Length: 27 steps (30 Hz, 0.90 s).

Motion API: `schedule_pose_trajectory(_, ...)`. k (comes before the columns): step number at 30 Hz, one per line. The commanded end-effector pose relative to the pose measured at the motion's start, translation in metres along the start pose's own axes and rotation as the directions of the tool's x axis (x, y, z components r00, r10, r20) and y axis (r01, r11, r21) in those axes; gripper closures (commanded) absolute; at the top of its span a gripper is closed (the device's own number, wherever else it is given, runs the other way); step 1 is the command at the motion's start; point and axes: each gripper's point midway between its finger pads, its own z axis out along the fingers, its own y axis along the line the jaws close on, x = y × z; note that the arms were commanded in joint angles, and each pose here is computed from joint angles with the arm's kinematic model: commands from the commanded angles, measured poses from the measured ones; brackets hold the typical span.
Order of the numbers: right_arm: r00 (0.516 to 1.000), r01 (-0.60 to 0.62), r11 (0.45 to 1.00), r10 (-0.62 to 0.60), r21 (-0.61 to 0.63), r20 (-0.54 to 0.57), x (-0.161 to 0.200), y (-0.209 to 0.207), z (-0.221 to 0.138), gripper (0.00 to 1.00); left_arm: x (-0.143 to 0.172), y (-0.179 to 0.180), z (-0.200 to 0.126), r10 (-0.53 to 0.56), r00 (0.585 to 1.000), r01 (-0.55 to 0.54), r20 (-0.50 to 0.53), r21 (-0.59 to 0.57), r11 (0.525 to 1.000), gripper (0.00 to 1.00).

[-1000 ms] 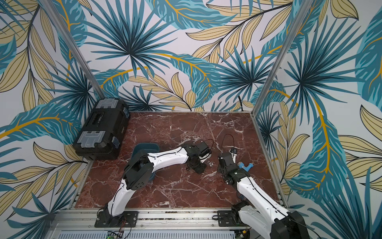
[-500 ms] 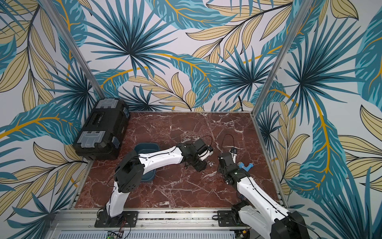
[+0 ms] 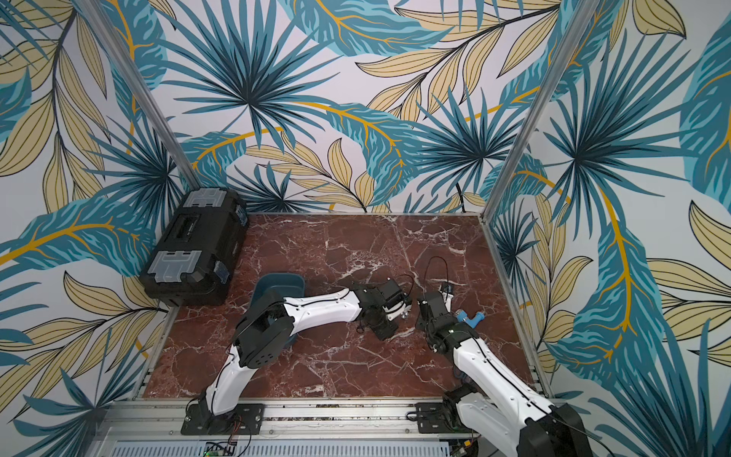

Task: Put the screws on the desktop into the storage box
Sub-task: Pick up the screw from the center of the board.

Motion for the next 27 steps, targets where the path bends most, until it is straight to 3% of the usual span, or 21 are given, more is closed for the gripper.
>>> schedule_pose_trajectory(1, 1.0, -0.009, 1.0, 0.009, -0.009, 0.004, -0.001, 0.0, -0.001, 0.57, -0.007, -0.002, 0.003, 0.031, 0.999, -0.031, 0.012, -0.006, 1.0, 0.57)
schedule_pose_trajectory(18, 1.0, -0.01, 1.0, 0.01, -0.005, 0.004, -0.001, 0.0, -0.001, 0.57, 0.025, 0.002, 0.032, 0.169, 0.98, -0.186, -0.101, -0.188, 0.964, 0.66)
schedule_pose_trajectory(27, 1.0, -0.005, 1.0, 0.005, -0.003, -0.002, -0.001, 0.001, 0.0, 0.57, 0.041, 0.005, 0.04, 0.185, 0.97, -0.217, -0.155, -0.22, 0.951, 0.81)
